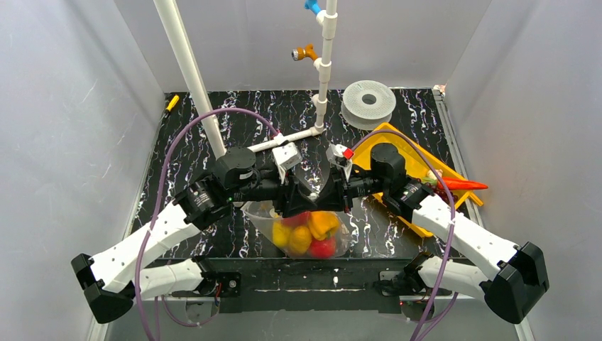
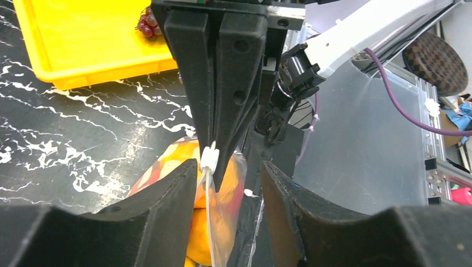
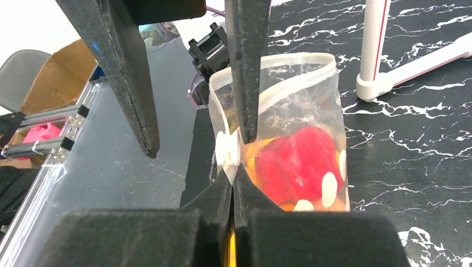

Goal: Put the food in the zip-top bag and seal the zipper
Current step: Zip the zipper food storage bag at the center of the board.

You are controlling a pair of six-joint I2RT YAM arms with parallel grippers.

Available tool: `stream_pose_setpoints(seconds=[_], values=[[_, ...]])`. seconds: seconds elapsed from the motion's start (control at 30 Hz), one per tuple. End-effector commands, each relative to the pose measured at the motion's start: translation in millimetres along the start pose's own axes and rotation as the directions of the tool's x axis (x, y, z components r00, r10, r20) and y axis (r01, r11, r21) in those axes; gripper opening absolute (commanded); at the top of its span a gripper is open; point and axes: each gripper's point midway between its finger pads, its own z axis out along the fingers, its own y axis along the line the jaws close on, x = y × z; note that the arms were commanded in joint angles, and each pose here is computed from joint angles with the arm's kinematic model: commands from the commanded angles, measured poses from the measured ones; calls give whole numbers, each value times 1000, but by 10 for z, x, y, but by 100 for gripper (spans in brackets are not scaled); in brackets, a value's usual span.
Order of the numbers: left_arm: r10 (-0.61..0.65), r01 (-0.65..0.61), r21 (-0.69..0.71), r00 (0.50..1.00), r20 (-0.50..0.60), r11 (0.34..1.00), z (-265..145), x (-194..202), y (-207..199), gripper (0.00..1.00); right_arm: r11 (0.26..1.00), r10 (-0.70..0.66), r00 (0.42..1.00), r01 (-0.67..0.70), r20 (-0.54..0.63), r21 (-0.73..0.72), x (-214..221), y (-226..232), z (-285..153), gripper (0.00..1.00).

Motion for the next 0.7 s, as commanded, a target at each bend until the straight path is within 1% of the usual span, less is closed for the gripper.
stream_pose_setpoints(seconds=[0.0,0.07,0.17,0.2,0.27,0.4,0.47,0.5,0.6,0.67], values=[[-6,5,49,1000,29,999,32,-77,-68,41,996,-80,996,82,33,-34,-201,128,-43,1],[-10,9,48,1000,21,999,62,-66,-53,37,996,-79,996,81,32,-39,-208,140,-44,1],[-16,16,58,1000,0,998,86,-45,-54,26,996,-79,996,80,32,-33,-204,131,-45,1],[-17,17,64,1000,-4,998,89,-40,-63,23,996,-80,996,81,33,-29,-207,125,-45,1],[-18,19,66,1000,-10,998,97,-27,-62,21,996,-86,996,86,36,-22,-215,119,-49,1],[-11,12,48,1000,-15,999,90,-5,-30,14,996,-88,995,88,38,-12,-229,104,-47,1],[-2,2,30,1000,-6,1000,83,-17,2,4,996,-88,995,89,38,-11,-236,100,-46,1],[3,-3,14,1000,0,1000,77,-28,27,0,996,-89,995,89,39,-4,-241,91,-47,1],[18,-18,-22,1000,24,1000,44,-52,82,0,995,-83,995,80,50,66,-269,-9,-59,3],[22,-22,-16,999,36,1000,30,-63,73,0,993,-86,994,80,66,89,-304,-33,-65,13]])
